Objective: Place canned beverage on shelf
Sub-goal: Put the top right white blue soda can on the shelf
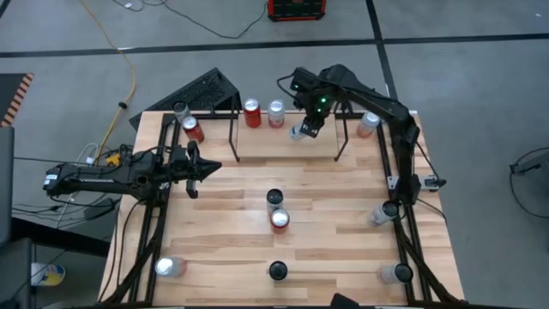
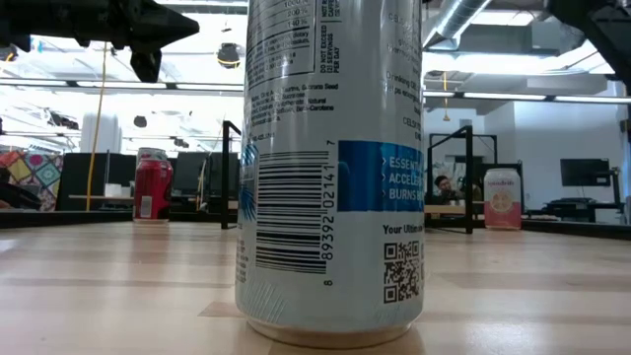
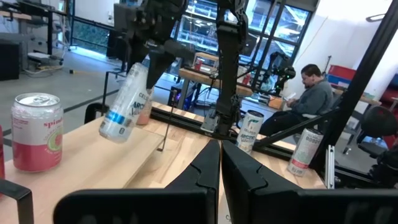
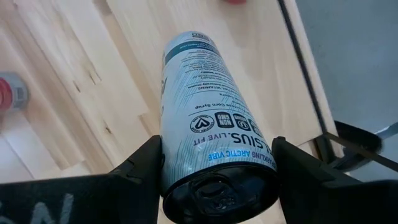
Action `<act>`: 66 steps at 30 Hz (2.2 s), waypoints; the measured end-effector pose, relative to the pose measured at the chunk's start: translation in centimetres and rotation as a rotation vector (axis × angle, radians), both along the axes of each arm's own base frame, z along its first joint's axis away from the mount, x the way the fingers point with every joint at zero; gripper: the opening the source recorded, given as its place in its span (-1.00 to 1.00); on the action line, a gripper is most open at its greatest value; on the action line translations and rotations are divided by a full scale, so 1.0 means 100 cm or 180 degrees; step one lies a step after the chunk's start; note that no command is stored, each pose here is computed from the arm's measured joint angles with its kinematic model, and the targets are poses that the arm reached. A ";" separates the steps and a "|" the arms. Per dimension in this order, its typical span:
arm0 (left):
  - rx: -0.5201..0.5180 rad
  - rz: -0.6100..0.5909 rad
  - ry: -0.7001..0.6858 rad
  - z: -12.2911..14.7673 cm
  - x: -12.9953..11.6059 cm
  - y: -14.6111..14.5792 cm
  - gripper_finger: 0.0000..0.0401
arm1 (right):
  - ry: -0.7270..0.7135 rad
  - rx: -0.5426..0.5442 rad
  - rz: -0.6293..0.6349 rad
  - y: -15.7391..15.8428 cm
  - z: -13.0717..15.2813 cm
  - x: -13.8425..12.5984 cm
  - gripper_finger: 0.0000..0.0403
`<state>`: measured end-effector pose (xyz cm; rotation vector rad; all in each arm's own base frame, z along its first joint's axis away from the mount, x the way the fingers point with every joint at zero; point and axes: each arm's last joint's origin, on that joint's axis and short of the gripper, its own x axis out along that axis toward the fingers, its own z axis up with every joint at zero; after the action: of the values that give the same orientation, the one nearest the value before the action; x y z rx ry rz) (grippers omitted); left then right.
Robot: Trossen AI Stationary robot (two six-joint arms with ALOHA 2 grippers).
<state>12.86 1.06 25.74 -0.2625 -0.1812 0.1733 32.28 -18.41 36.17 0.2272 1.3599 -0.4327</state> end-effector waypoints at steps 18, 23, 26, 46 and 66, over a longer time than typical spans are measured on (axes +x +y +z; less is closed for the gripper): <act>-0.0051 -0.0033 -0.0012 0.000 0.000 0.000 -1.00 | 0.0158 0.0104 -0.0109 0.000 -0.003 -0.035 0.11; -0.0050 -0.0032 -0.0012 0.000 0.000 0.000 -1.00 | 0.0257 0.0227 -0.0109 0.001 -0.015 -0.036 0.11; -0.0050 -0.0028 -0.0013 0.000 0.000 0.000 -1.00 | 0.0335 0.0276 -0.0092 0.002 -0.022 -0.035 0.11; -0.0059 -0.0004 -0.0015 0.000 0.000 0.000 -1.00 | 0.0565 0.0298 -0.0056 0.001 -0.039 -0.031 0.12; -0.0034 -0.0003 -0.0009 0.000 0.000 0.000 -1.00 | 0.0563 0.0299 -0.0054 0.002 -0.039 -0.030 0.29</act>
<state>12.86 1.06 25.75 -0.2734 -0.1830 0.1731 29.24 -18.21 32.23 0.2834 1.5545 -0.4110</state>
